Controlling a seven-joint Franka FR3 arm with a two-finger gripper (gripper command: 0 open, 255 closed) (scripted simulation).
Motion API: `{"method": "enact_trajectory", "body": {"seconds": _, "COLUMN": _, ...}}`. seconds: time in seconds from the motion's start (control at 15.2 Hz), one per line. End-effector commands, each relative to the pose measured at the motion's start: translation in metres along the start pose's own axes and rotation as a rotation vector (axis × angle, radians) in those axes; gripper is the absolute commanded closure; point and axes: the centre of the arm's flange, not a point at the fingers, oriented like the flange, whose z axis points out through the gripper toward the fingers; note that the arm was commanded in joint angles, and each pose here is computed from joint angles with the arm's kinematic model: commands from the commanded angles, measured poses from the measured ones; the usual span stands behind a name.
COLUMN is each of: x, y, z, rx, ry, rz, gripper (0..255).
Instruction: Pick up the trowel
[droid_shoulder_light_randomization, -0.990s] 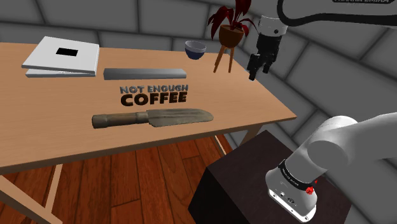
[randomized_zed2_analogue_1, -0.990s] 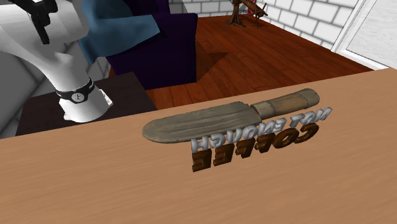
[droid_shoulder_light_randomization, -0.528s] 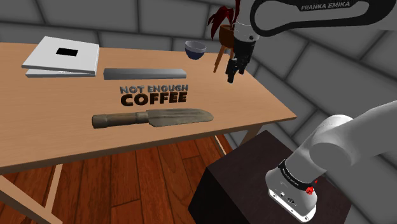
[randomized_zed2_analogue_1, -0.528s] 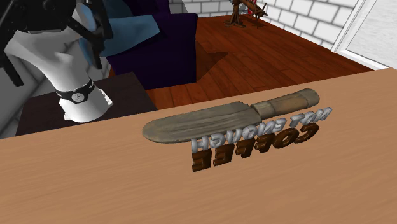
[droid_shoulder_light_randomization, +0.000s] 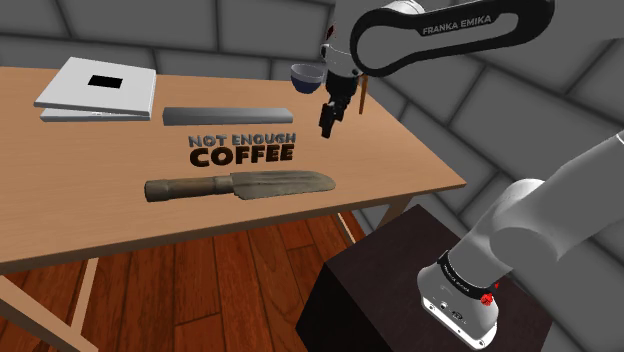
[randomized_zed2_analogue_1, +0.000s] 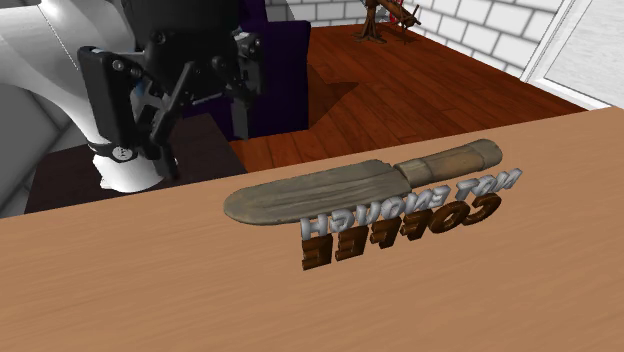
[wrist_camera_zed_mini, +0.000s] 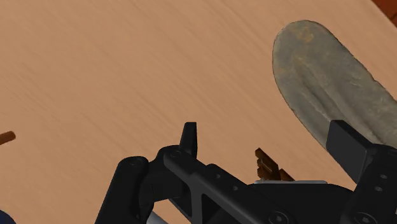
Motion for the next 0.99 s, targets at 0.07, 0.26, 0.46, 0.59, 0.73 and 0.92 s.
{"method": "enact_trajectory", "body": {"seconds": 0.07, "x": 0.028, "y": -0.026, "z": 0.007, "rx": -0.002, "ry": 0.030, "rz": -0.090, "gripper": 0}}
{"method": "enact_trajectory", "body": {"seconds": 0.26, "x": 0.053, "y": -0.052, "z": 0.016, "rx": -0.004, "ry": 0.059, "rz": -0.178, "gripper": 0}}
{"method": "enact_trajectory", "body": {"seconds": 0.46, "x": 0.075, "y": -0.079, "z": 0.023, "rx": -0.007, "ry": 0.088, "rz": -0.266, "gripper": 0}}
{"method": "enact_trajectory", "body": {"seconds": 0.59, "x": 0.088, "y": -0.099, "z": 0.028, "rx": -0.008, "ry": 0.107, "rz": -0.325, "gripper": 0}}
{"method": "enact_trajectory", "body": {"seconds": 0.73, "x": 0.101, "y": -0.119, "z": 0.033, "rx": -0.010, "ry": 0.126, "rz": -0.384, "gripper": 0}}
{"method": "enact_trajectory", "body": {"seconds": 0.92, "x": 0.117, "y": -0.151, "z": 0.039, "rx": -0.012, "ry": 0.154, "rz": -0.472, "gripper": 0}}
